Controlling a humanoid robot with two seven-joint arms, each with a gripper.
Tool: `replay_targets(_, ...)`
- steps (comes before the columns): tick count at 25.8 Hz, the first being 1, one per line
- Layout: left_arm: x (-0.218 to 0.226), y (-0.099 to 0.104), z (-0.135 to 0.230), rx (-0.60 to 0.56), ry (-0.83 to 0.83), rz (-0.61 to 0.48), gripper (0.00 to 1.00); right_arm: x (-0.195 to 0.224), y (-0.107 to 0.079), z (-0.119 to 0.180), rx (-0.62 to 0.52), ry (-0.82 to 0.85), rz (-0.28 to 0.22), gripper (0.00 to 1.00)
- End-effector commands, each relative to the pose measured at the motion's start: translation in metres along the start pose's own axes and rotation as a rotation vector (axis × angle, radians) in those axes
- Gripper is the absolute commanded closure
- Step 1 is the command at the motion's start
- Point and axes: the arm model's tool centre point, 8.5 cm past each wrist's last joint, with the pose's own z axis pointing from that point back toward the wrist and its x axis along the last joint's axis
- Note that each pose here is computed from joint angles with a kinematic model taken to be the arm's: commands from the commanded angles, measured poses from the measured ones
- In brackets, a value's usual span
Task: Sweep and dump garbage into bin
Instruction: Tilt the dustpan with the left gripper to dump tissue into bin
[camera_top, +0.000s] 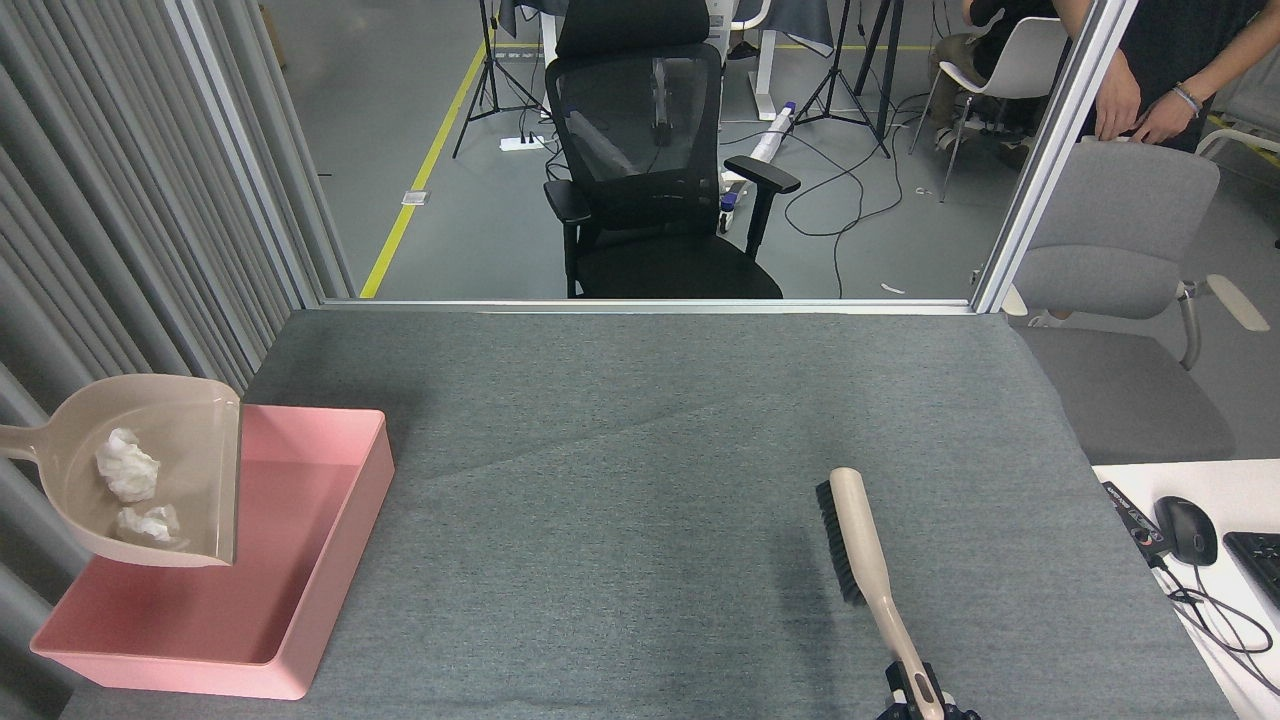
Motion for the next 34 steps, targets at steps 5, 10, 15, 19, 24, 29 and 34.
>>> replay_targets(5, 0.013, 0.012, -0.009, -0.014, -0.01, -0.129, 1.0, 0.001, 0.0, 0.001, -0.001, -0.007, -0.005, 0.86)
replay_targets(10, 0.017, 0.02, -0.011, -0.004, -0.016, -0.142, 1.0, 0.0, 0.0, 0.001, -0.003, -0.004, -0.004, 0.86)
replay_targets(15, 0.026, 0.025, -0.019, -0.009, -0.022, -0.181, 1.0, 0.001, -0.001, 0.001, -0.012, -0.004, -0.005, 0.86)
replay_targets(19, 0.029, 0.025, -0.02, -0.015, -0.022, -0.222, 1.0, 0.0, -0.001, 0.001, -0.014, -0.003, -0.004, 0.86)
replay_targets(24, 0.041, 0.029, -0.024, -0.025, -0.045, -0.304, 1.0, 0.001, -0.003, -0.001, -0.021, -0.004, -0.007, 0.86)
replay_targets(29, 0.054, 0.032, -0.03, -0.029, -0.06, -0.364, 1.0, 0.0, -0.004, -0.003, -0.025, -0.002, -0.006, 0.86)
replay_targets(34, 0.064, 0.052, -0.036, 0.107, -0.053, -0.103, 1.0, -0.002, -0.004, -0.002, -0.025, 0.005, -0.004, 0.86)
